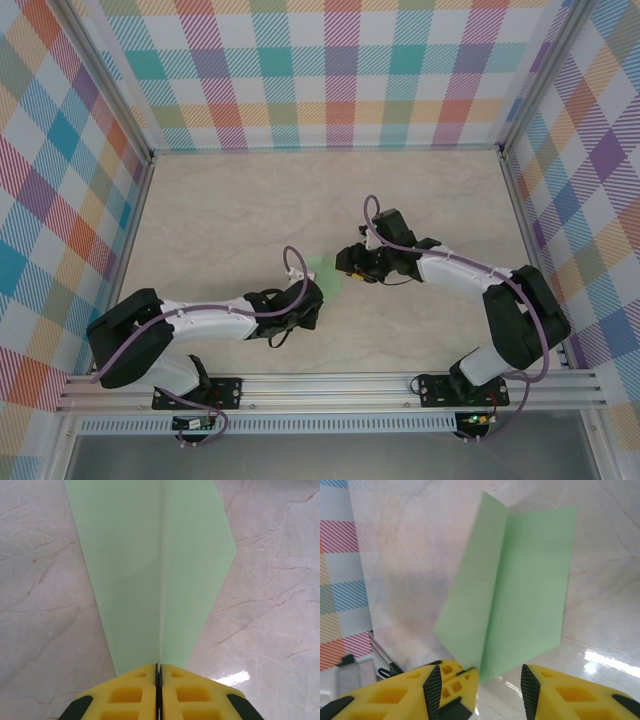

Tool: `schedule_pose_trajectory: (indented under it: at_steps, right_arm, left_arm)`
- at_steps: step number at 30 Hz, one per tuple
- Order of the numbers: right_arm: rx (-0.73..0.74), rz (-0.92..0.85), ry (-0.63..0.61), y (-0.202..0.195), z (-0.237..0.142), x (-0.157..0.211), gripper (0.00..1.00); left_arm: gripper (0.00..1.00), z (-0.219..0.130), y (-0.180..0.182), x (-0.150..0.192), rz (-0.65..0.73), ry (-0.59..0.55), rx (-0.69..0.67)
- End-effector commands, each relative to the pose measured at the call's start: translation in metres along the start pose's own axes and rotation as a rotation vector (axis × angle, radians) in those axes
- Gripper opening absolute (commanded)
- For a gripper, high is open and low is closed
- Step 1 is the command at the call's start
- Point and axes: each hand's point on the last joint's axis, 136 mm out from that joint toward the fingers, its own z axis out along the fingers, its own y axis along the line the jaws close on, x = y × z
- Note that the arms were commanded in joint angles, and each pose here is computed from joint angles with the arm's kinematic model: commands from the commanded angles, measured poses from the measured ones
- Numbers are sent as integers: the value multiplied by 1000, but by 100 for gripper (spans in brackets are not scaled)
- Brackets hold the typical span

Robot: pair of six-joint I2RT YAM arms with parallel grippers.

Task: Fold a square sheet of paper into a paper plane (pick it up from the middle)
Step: Fourth fold the wing at the center of the table.

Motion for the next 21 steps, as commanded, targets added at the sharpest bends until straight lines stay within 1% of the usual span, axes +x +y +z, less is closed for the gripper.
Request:
schedule_pose_trajectory:
  at_steps: [1, 6, 12, 17, 21]
  right_arm:
    - [22, 11, -6, -10, -3, 5, 48]
    - [-18, 19, 3, -6, 0, 7, 48]
    - [-49, 24, 4, -1, 4, 9, 44]
    - [-58, 16, 11, 5, 9, 15, 36]
    - [-69, 6, 26, 10, 17, 22, 31]
  left_arm:
    - [8, -3, -7, -6, -11, -13, 105]
    - [8, -5, -7, -8, -39, -13, 188]
    - [8, -6, -10, -8, -73, 3, 298]
    - [8, -3, -6, -7, -115, 18, 362]
    - [7, -2, -7, -8, -143, 40, 422]
